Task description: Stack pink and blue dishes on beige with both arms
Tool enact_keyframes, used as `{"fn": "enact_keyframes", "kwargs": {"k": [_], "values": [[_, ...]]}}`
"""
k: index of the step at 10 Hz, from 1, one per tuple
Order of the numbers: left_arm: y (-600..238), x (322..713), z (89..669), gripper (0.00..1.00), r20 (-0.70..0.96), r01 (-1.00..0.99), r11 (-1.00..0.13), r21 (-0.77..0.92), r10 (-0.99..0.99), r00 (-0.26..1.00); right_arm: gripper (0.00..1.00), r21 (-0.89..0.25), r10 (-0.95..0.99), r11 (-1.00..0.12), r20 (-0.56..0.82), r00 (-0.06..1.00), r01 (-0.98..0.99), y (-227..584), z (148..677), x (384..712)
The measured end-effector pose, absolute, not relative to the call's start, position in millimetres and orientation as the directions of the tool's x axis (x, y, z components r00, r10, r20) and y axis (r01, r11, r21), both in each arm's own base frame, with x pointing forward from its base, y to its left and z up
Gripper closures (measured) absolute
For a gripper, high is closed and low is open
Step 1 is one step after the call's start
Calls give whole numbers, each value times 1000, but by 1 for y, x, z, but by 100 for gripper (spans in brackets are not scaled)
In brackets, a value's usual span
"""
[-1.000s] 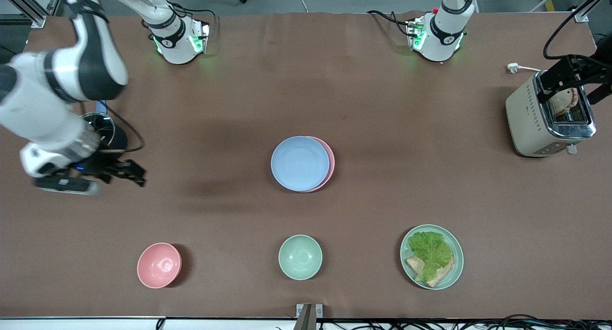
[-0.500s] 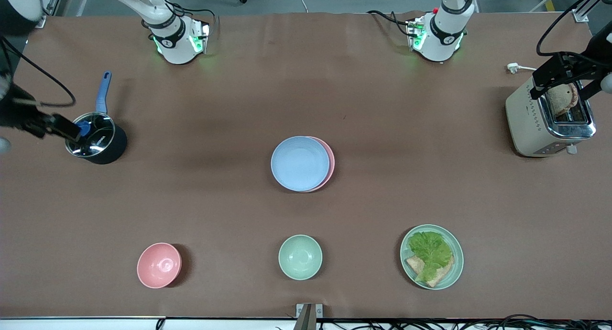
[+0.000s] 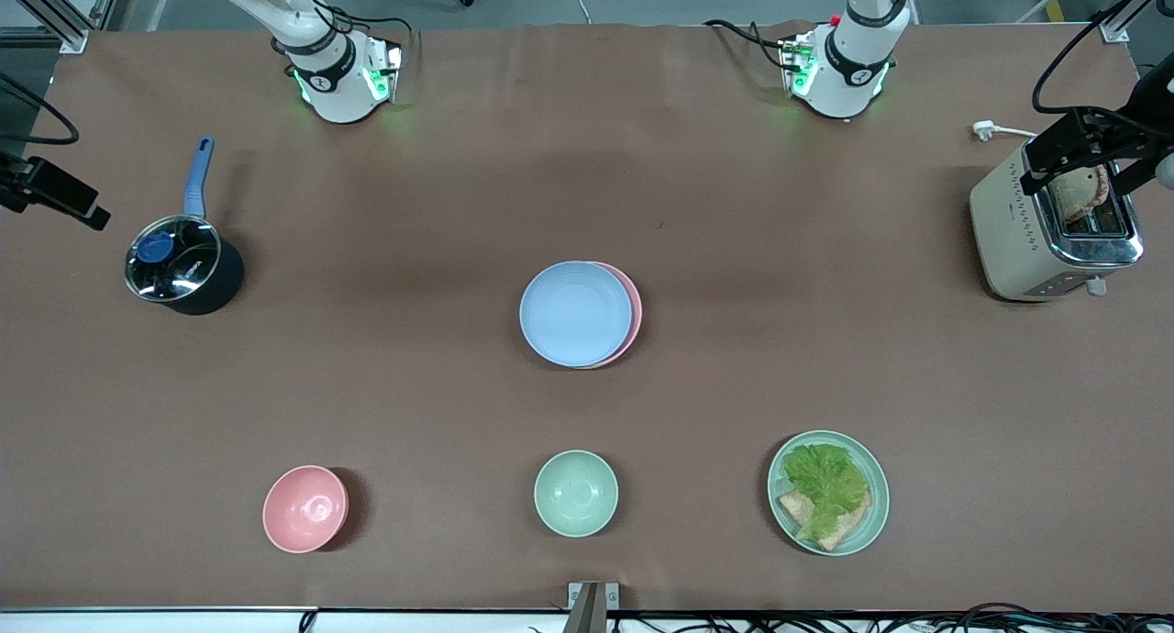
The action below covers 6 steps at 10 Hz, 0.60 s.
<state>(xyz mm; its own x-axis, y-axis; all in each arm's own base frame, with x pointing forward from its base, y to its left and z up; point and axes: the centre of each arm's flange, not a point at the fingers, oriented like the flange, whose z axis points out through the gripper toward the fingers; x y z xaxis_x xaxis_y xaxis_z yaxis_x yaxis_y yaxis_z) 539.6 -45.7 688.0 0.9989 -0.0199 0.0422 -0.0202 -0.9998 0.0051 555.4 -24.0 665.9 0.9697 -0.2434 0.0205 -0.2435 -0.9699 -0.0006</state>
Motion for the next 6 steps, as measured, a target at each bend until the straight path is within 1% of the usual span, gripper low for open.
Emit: {"fn": "enact_keyframes", "kwargs": {"k": [6], "values": [[-45,539,689,0,41,-6,-1000,6,-6,999,0,0,-211,-978,30,977,-211,-39,666,556]]}}
